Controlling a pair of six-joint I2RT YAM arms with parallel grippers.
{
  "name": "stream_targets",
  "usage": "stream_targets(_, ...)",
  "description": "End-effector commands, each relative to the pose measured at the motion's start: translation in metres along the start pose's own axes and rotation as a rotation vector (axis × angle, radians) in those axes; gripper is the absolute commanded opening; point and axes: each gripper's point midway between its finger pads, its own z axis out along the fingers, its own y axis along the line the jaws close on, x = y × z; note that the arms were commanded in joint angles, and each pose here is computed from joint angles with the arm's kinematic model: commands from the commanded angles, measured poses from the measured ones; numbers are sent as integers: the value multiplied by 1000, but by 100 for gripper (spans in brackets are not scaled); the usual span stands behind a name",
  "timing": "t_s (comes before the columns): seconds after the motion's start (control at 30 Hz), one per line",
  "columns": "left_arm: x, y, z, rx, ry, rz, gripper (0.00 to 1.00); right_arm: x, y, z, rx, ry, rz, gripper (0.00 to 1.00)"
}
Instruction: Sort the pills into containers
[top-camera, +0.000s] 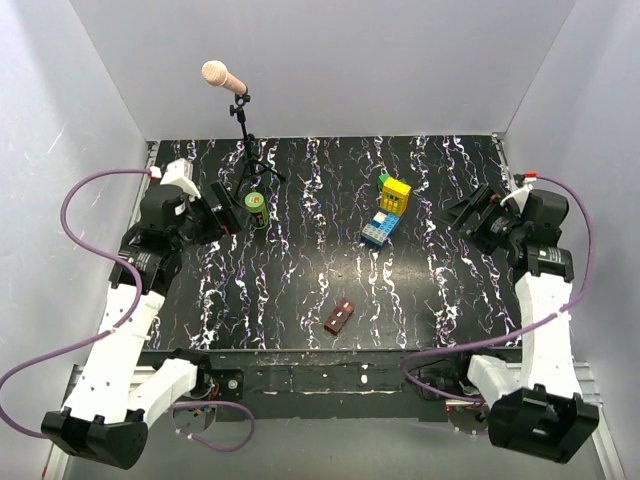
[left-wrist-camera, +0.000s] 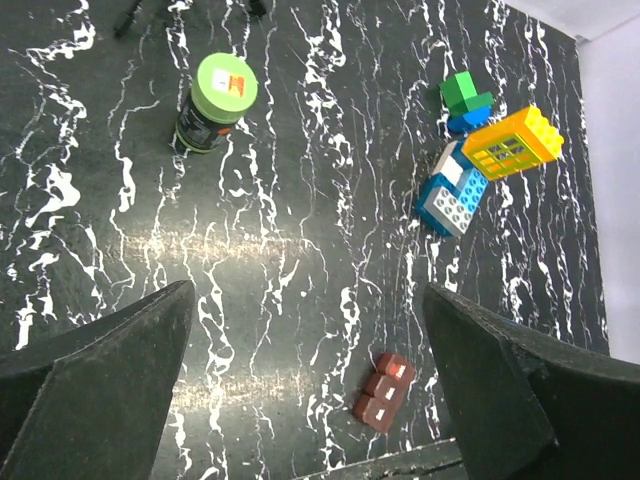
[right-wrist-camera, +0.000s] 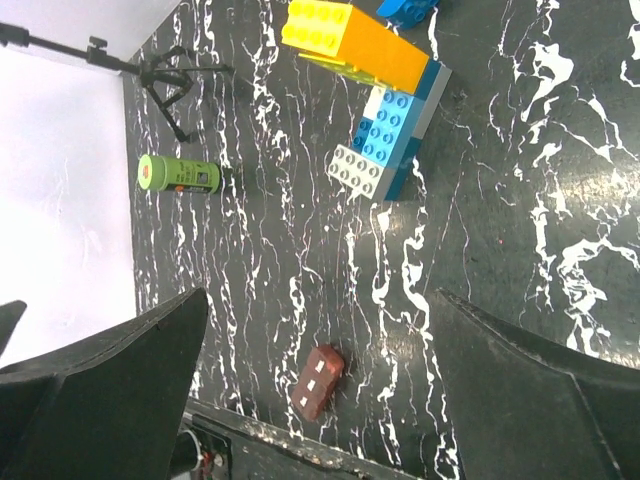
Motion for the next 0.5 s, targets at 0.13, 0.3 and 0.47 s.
stream_targets(0.13,30,-11,-7,72,210,74,98,4,21,-37,0,-47,-128,98)
stream_targets(0.3,55,-41,-13,240,337,119,98,12,17,-28,63,16,-149,98)
stream_targets(0.47,119,-55,5,159,508,240,98,37,15,-18,127,117,-200,98)
